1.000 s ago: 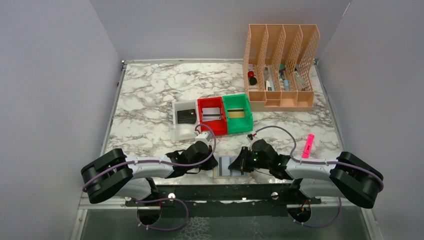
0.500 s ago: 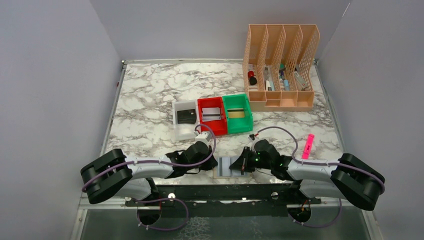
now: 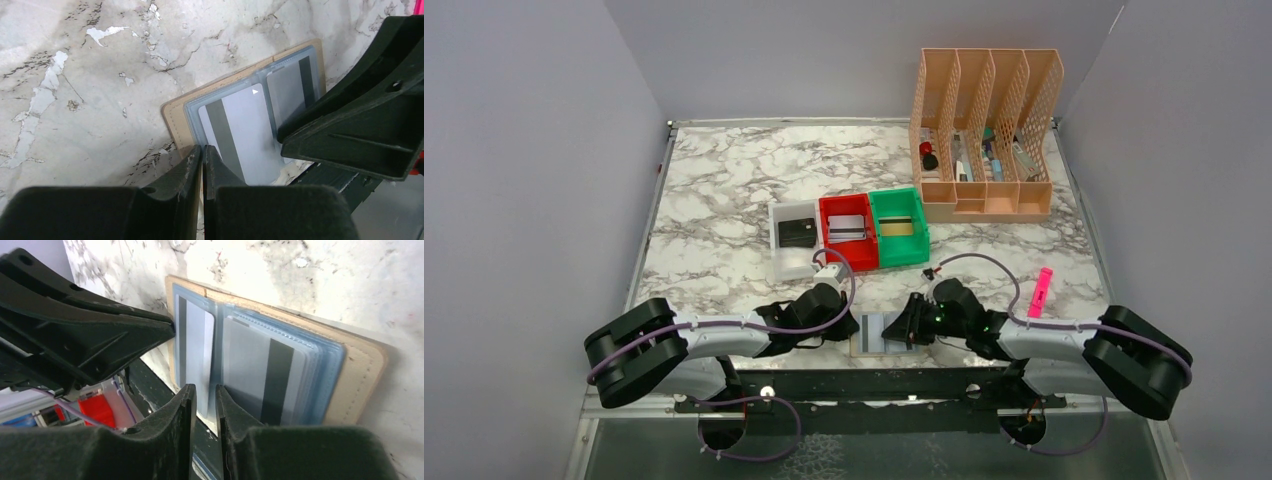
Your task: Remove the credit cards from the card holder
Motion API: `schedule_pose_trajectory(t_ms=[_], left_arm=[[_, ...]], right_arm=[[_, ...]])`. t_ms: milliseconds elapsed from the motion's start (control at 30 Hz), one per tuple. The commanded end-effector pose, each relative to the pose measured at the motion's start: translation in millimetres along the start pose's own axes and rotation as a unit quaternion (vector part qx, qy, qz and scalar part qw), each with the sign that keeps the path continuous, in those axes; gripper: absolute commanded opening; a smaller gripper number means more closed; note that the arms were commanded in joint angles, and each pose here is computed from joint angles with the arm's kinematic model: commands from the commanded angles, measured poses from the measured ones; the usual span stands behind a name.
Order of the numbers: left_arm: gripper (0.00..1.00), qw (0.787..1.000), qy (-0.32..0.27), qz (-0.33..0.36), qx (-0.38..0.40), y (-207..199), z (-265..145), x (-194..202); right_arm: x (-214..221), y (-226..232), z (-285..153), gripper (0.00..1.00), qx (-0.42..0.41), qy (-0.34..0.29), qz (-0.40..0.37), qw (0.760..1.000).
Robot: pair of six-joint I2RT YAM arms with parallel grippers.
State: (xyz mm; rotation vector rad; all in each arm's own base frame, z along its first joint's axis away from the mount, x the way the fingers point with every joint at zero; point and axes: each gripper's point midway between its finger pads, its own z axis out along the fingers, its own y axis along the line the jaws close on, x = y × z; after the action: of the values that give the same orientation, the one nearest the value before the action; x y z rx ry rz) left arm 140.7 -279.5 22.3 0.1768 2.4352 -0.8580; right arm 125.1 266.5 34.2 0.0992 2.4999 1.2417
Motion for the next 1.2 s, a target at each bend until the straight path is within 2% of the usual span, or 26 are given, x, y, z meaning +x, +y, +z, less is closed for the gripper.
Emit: schedule_pose_trajectory(t_ms=[0,200,333,400,467,1167], left_arm=[[0.10,0.997,0.050,0.020,-0.064,38,-6,30],[0.10,0.996,0.052,0.020,-0.062,37,-5,31],[0.10,0.997,0.051,0.020,-0.060,35,-5,30],[0.10,0.997,0.050,0.021,-0.059,34,-5,29],[0.10,0.996,0.050,0.022,-0.064,36,-5,29],[0.08,0.996,0.040,0.016,-0.074,44,-13,29]], right_arm=[[6,2,6,0.27,-0.014,0.022,0.001,1.000],[13,-6,13,0.27,-0.009,0.038,0.006,0.999],[12,-11,12,0.15,0.000,0.029,0.014,0.999],[10,-11,11,0.06,0.001,0.025,0.015,1.000],[9,-9,9,0.01,-0.002,0.021,0.012,1.000],[-7,-24,-12,0.01,0.031,0.009,-0.017,0.999]])
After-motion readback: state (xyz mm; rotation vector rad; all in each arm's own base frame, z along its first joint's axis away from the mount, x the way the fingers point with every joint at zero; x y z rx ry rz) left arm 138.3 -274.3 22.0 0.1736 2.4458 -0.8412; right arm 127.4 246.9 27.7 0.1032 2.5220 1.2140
